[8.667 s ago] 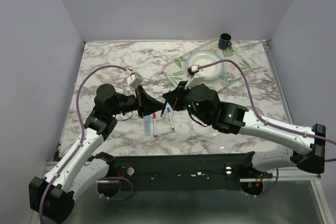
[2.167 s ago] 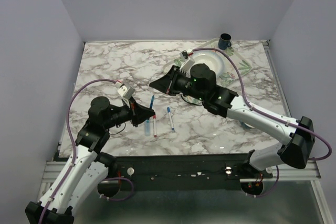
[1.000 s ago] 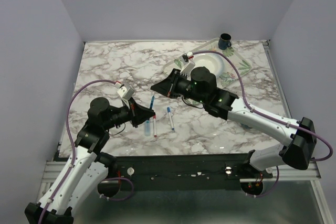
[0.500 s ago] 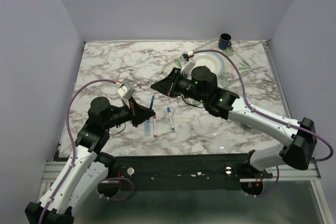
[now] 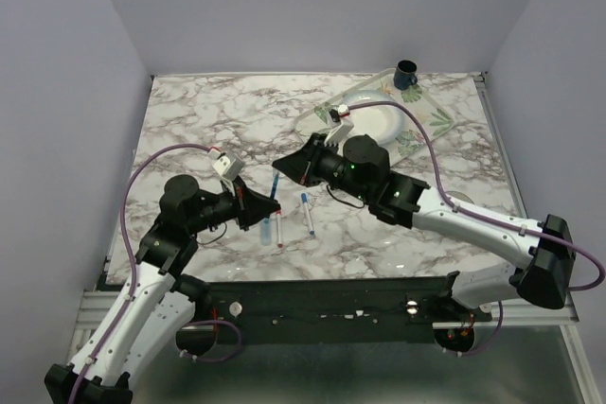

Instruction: Insert the pens into the pen caps

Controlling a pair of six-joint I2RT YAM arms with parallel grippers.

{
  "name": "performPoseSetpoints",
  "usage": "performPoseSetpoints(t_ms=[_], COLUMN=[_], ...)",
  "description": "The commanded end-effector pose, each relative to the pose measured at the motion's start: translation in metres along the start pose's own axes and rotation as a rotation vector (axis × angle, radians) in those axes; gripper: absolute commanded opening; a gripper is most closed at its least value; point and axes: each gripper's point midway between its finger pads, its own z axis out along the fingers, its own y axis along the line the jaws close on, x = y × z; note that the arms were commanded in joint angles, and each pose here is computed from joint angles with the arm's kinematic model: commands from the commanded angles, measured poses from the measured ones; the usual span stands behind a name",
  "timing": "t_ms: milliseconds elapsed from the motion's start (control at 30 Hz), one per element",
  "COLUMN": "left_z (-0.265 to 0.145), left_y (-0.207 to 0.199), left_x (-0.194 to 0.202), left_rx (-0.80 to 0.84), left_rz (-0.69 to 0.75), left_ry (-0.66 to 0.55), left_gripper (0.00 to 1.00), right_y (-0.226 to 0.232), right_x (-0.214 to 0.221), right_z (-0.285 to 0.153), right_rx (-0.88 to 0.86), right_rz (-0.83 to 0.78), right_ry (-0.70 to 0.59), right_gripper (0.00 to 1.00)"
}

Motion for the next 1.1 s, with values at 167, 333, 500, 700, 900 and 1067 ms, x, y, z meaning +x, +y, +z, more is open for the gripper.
performPoseSetpoints(t_ms=[167,333,500,700,900,1067], left_z=[0.000,0.003,0.003,0.007,0.007,0.004], left_y=[-0.014,-0.017,-0.020,-0.024,-0.025,-0.033], left_x=[-0.026,-0.036,-0.045,-0.058,-0.066,-0.072], left_rx=[0.049,0.076,0.077,0.095,0.094,0.142], left_rz=[-0.023,-0.069,-0.059,-0.046,0.003,0.114], left_ry=[-0.132,-0.176,-0.185,-0.189,-0.218,-0.265], left_gripper=[0.00,0.00,0.00,0.00,0.00,0.00], right_y=[-0.001,-0.012,-0.009,-0.002,0.002,0.022], right_x=[0.024,0.025,0.026,0.039,0.048,0.036], right_z=[-0.006,-0.023,-0.028,-0.032,-0.041,-0.058], right_rx=[0.100,0.131,0.113,0.094,0.066,-0.015], right_rz=[-0.185,-0.191,-0.237,-0.284,-0.282,-0.247], right_ry=[-0.181,-0.256,-0.256,-0.235,-0.178,-0.181], right_gripper=[0.08,0.08,0.09,0.09,0.13,0.16])
